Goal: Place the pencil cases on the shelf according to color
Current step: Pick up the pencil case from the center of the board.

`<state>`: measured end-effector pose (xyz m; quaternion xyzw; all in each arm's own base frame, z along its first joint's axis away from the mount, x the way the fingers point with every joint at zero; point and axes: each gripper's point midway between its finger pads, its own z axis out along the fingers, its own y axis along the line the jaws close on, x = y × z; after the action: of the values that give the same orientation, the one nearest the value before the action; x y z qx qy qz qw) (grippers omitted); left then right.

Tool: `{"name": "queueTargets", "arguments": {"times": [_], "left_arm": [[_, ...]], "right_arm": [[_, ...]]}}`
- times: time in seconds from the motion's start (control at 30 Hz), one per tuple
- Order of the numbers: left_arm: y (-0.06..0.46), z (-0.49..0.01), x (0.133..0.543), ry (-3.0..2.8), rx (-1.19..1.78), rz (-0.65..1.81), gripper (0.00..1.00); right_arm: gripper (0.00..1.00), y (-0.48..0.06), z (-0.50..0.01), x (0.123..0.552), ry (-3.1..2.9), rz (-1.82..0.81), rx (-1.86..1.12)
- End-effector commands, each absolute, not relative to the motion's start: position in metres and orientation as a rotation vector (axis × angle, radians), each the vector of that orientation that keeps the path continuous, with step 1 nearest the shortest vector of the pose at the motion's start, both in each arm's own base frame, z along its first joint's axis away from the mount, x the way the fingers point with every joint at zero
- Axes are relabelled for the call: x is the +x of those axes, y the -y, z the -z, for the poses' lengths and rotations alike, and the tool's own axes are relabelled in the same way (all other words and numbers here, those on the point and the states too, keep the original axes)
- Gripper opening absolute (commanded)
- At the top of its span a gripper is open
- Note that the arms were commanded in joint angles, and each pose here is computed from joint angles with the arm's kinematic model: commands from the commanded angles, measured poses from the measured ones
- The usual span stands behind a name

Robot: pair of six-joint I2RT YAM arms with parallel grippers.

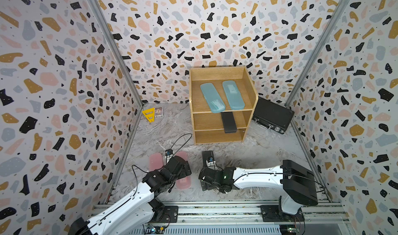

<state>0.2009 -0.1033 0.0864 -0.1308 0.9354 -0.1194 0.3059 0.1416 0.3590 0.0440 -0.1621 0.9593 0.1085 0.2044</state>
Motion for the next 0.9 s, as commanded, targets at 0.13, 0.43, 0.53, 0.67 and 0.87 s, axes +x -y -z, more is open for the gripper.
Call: {"name": "queueTargets", "arguments": {"times": [0.13,0.43,0.53,0.67,0.87], "left_arm": [[0.101,-0.084,0.199,-2.474,-0.348,0.314,1.00],[0.100,-0.085,0.198,-2.471,-0.345,0.317,1.00],[0.100,-0.087,0.199,-2.469,-0.343,0.315,1.00],[0.100,-0.088,0.199,-2.466,-0.344,0.315,1.00],[0.101,-0.087,0.200,-2.469,-0.344,0.320,1.00]], "right_arm": [[1.00,-0.353,-0.039,0.139,-2.695,-0.244,-0.425],[1.00,-0.350,-0.030,0.142,-2.692,-0.206,-0.412],[1.00,-0.350,-0.024,0.141,-2.695,-0.210,-0.402],[1.00,-0.349,-0.016,0.141,-2.706,-0.188,-0.403],[1.00,-0.340,-0.007,0.141,-2.704,-0.161,-0.387]]}}
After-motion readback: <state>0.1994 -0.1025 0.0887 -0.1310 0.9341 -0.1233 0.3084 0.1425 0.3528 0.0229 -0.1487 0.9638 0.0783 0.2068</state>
